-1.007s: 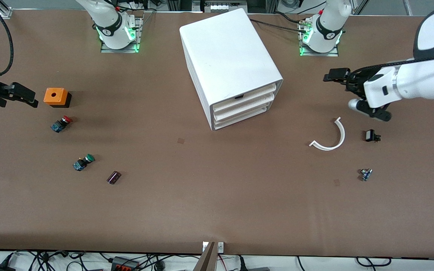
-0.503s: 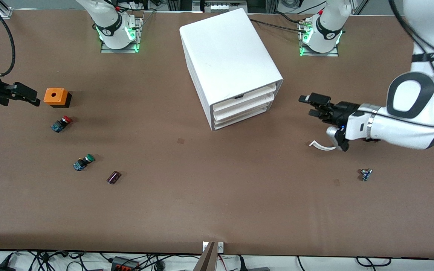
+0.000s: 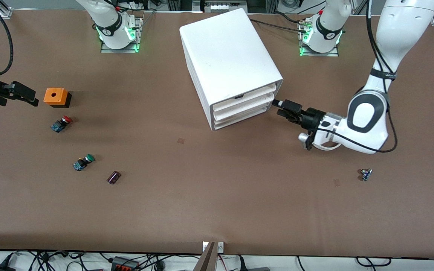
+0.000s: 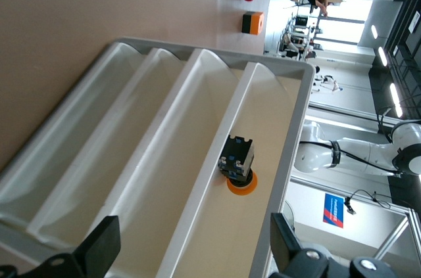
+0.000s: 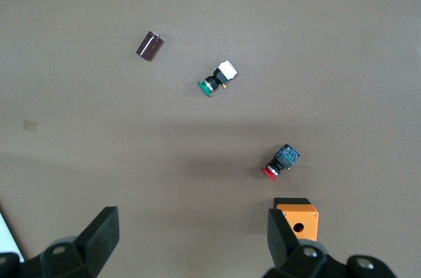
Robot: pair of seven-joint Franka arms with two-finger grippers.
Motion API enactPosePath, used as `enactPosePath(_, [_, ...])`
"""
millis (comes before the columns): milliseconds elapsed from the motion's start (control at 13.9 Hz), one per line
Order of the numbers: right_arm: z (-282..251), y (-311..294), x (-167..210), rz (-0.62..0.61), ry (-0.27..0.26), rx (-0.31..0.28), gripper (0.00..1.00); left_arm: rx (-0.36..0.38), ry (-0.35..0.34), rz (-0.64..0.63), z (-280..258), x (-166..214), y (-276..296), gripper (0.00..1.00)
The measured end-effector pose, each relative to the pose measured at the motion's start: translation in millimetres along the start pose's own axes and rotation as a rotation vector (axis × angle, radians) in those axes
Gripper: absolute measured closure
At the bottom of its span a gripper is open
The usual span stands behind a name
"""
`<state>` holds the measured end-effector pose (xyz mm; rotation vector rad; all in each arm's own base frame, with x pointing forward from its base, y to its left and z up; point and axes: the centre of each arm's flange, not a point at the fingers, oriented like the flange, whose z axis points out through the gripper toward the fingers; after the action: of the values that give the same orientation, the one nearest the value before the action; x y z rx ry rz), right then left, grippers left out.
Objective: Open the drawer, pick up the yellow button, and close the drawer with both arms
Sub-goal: 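Reach the left gripper to the bottom drawer handle of the cabinet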
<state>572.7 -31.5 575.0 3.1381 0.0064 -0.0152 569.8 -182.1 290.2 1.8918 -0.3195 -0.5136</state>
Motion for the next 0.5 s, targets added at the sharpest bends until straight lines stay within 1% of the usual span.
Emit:
enactPosePath(72, [0, -2, 0, -0.004, 0.001, 0.0, 0.0, -0.003, -0.011, 0.011, 7, 0, 2, 0.0])
enactPosePath(216, [0, -7, 0, -0.013, 0.001, 0.0, 0.0, -0.014, -0.035, 0.072, 21, -1, 1, 0.13])
enactPosePath(288, [0, -9, 1, -0.016, 0.0, 0.0, 0.0, -0.021, -0.048, 0.095, 29, -3, -2, 0.13])
enactPosePath(432, [4, -13, 3, -0.023, -0.007, 0.0, 0.0, -0.032, -0.059, 0.121, 38, -5, -10, 0.18])
enactPosePath(503, [7, -16, 4, -0.029, -0.011, 0.0, 0.0, -0.035, -0.061, 0.134, 39, -6, -13, 0.24])
